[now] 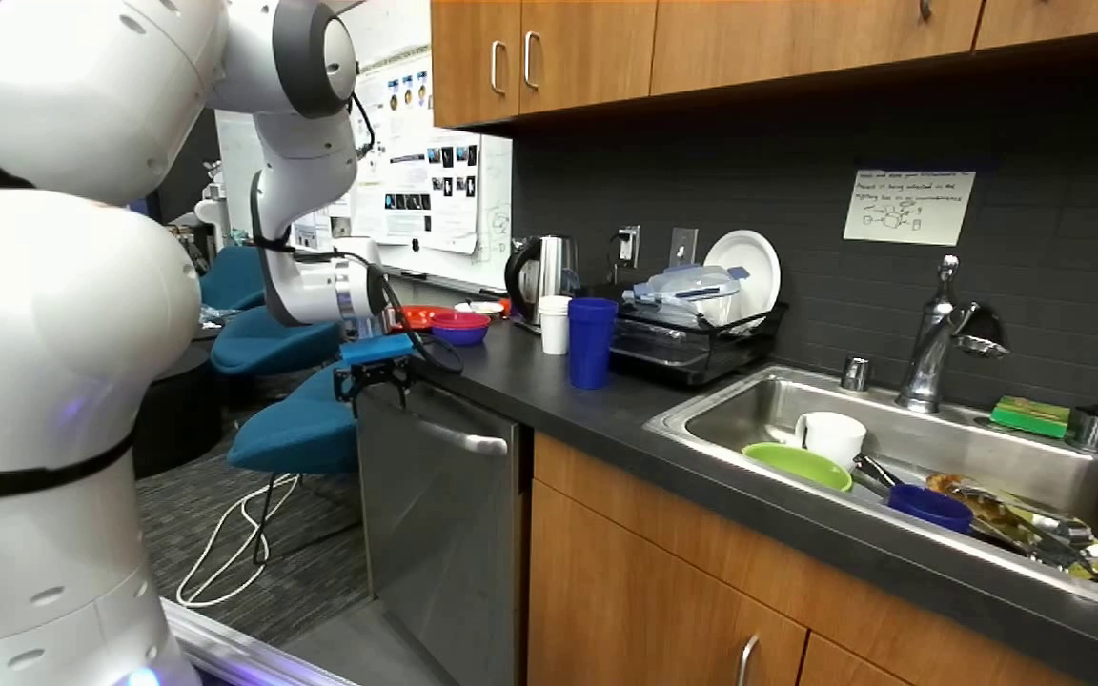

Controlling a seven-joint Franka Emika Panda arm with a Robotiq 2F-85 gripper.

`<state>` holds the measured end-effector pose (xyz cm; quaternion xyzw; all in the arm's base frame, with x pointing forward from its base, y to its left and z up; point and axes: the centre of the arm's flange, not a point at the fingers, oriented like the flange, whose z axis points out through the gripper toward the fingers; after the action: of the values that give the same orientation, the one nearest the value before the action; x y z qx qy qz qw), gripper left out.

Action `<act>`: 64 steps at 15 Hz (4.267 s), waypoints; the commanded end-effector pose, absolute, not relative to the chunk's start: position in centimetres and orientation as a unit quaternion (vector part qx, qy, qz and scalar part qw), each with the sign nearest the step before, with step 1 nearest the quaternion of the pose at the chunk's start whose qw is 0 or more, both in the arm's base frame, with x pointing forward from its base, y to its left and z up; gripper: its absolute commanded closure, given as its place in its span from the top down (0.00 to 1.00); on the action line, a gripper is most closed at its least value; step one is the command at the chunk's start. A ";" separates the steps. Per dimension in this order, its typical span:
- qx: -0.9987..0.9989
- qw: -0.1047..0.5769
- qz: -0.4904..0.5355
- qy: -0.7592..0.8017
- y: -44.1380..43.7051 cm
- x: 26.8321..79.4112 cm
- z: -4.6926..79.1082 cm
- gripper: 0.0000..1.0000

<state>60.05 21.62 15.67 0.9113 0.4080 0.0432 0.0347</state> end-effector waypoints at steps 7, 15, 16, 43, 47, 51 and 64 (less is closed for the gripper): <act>0.916 0.035 0.036 0.398 20.1 60.3 15.1 1.00; 0.919 0.022 0.026 0.394 20.4 59.5 14.4 1.00; 0.920 0.019 0.024 0.391 20.4 59.3 14.3 1.00; 0.929 0.006 0.033 0.367 20.2 60.2 14.6 1.00; 0.929 0.008 0.037 0.368 20.1 60.4 14.7 1.00; 0.929 0.008 0.036 0.368 20.1 60.4 14.7 1.00; 0.929 0.008 0.014 0.370 18.3 63.0 12.4 1.00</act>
<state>60.78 20.05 14.66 0.9281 0.3715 0.0248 0.0092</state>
